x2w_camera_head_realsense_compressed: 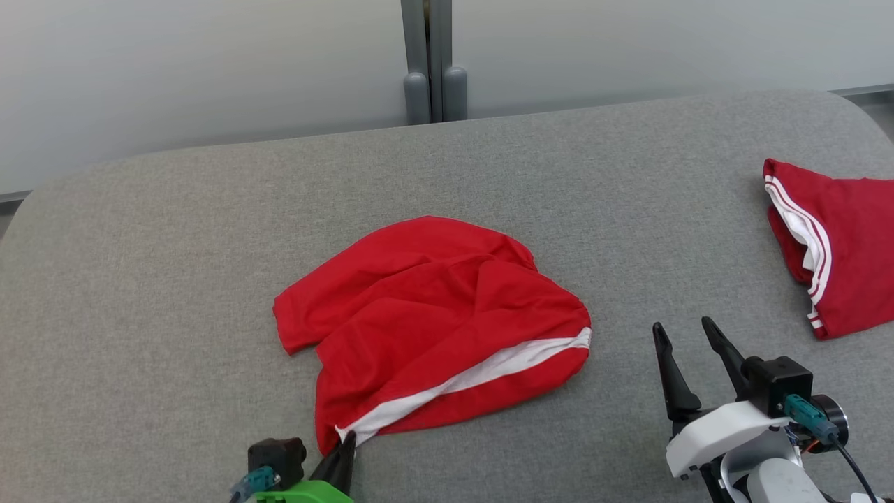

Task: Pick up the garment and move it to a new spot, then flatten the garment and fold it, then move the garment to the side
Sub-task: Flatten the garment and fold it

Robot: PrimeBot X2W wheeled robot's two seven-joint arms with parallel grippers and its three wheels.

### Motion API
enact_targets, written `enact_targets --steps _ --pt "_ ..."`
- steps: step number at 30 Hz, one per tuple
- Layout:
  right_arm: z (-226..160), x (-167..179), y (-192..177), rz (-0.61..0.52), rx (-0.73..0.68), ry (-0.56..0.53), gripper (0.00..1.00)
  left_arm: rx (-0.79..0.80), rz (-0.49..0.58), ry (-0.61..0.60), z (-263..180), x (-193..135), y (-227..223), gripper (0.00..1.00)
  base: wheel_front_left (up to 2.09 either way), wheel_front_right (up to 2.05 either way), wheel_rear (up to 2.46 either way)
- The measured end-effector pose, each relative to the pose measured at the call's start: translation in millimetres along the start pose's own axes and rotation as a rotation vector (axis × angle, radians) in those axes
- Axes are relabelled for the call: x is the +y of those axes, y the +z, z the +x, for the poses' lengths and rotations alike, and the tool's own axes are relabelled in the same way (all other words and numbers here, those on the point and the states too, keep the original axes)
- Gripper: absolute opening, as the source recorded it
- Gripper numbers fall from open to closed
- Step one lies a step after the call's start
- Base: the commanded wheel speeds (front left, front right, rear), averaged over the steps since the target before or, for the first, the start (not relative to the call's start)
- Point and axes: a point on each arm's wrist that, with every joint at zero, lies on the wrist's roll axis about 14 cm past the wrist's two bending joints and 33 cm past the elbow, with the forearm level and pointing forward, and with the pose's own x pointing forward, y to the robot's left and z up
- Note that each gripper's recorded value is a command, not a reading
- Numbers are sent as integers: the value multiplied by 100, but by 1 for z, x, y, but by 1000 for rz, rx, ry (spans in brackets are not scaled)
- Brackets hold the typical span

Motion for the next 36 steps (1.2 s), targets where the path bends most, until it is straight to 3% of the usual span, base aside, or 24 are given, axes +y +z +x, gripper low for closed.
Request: enact_targets --steps 7,19,29,31,33,36 --pt "3 -1 -11 -18 36 0 100 -131 1 88 -1 27 30 0 0 0 0" --pt "22 59 -62 29 252 181 100 -164 1 110 -1 35 40 0 0 0 0" --pt "27 85 -90 29 433 262 99 -171 -12 132 -4 41 40 0 0 0 0" --pt "28 87 -90 35 436 267 40 -173 -12 134 -4 42 40 0 0 0 0" --pt "28 88 -91 38 439 268 0 -177 -11 133 -4 41 41 0 0 0 0" --pt "28 89 -89 42 435 270 0 -187 -8 129 -4 41 43 0 0 0 0"
